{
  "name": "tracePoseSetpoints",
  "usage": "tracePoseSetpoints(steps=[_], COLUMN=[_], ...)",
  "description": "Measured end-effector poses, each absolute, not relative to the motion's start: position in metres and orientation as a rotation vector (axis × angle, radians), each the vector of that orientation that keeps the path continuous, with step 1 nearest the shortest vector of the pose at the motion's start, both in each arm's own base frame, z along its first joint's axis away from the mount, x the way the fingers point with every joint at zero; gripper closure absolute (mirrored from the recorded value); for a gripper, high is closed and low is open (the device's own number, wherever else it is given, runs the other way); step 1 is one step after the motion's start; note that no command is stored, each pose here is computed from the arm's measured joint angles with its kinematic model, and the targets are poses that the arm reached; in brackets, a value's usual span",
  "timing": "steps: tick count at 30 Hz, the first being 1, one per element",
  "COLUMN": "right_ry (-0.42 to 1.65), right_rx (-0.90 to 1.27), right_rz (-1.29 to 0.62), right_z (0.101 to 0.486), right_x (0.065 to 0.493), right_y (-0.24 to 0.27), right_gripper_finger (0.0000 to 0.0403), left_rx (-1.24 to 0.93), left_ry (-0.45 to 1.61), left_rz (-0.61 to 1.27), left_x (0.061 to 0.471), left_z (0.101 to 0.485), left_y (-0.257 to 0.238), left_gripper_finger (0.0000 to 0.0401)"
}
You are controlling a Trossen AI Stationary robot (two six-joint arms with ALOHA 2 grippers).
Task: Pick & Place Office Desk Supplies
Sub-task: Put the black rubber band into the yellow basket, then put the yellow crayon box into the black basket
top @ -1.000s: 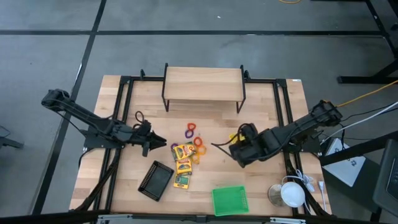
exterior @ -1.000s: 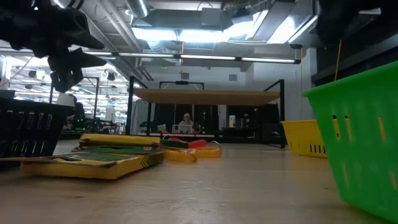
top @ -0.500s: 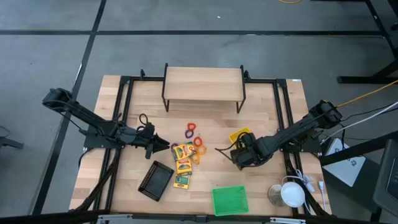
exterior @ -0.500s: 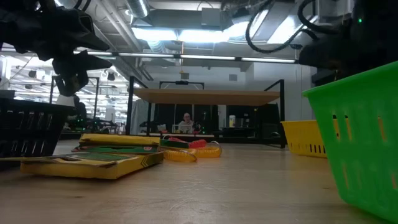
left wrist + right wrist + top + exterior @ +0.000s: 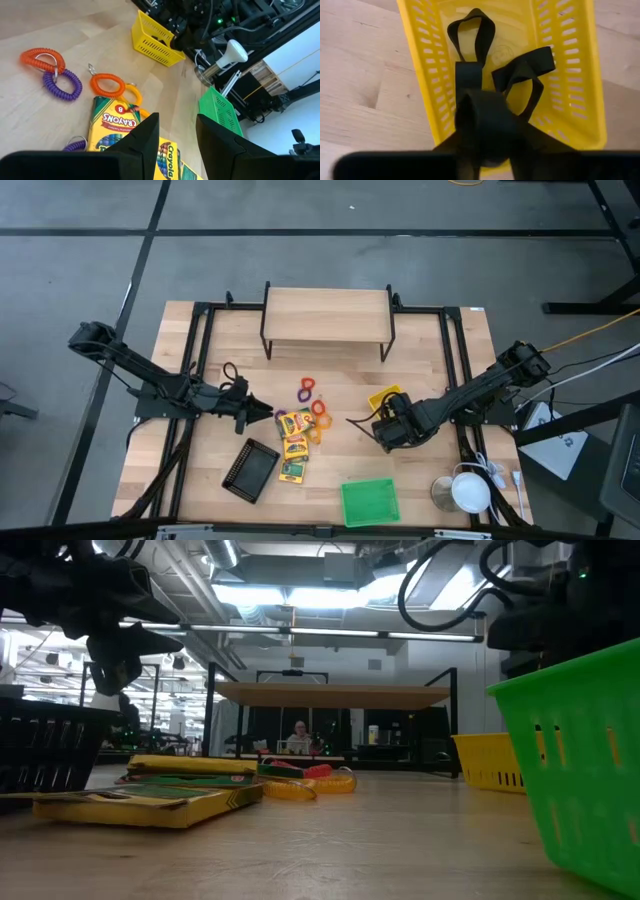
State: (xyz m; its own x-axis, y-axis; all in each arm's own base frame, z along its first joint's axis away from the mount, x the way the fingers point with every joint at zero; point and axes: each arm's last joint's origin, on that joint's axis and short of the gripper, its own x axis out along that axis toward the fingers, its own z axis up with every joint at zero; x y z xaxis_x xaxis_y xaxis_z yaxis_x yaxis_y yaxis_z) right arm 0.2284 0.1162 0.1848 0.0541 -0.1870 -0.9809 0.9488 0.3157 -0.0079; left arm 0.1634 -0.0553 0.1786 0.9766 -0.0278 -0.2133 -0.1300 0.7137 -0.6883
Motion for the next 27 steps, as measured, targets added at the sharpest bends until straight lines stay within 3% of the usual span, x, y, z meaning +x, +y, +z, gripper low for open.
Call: tracePoseSetpoints(steps=[7, 13, 19, 24, 27], right_ry=[1.203, 1.23, 1.188, 0.948, 0.79], right_rx=[0.849, 0.771, 0.713, 0.791, 0.812], right_rz=[-1.041, -1.117, -1.152, -1.085, -1.048], right_z=[0.185, 0.194, 0.222, 0.264, 0.288], right_x=[0.228, 0.222, 0.223, 0.226, 0.226], right_y=[0.116, 0.112, 0.109, 0.106, 0.102], right_gripper_finger=[0.0232, 0.0175, 0.0159, 0.0158, 0.0158], left_rx=[-0.79, -0.791, -0.792, -0.763, -0.623], left_ry=[0.208, 0.201, 0.207, 0.266, 0.398], left_rz=[0.072, 0.085, 0.074, 0.018, 0.044], left_x=[0.163, 0.163, 0.163, 0.167, 0.17], left_z=[0.179, 0.179, 0.179, 0.185, 0.194], left_y=[-0.055, -0.054, -0.055, -0.058, -0.06], left_gripper_finger=[0.0276, 0.0276, 0.0276, 0.0276, 0.0276])
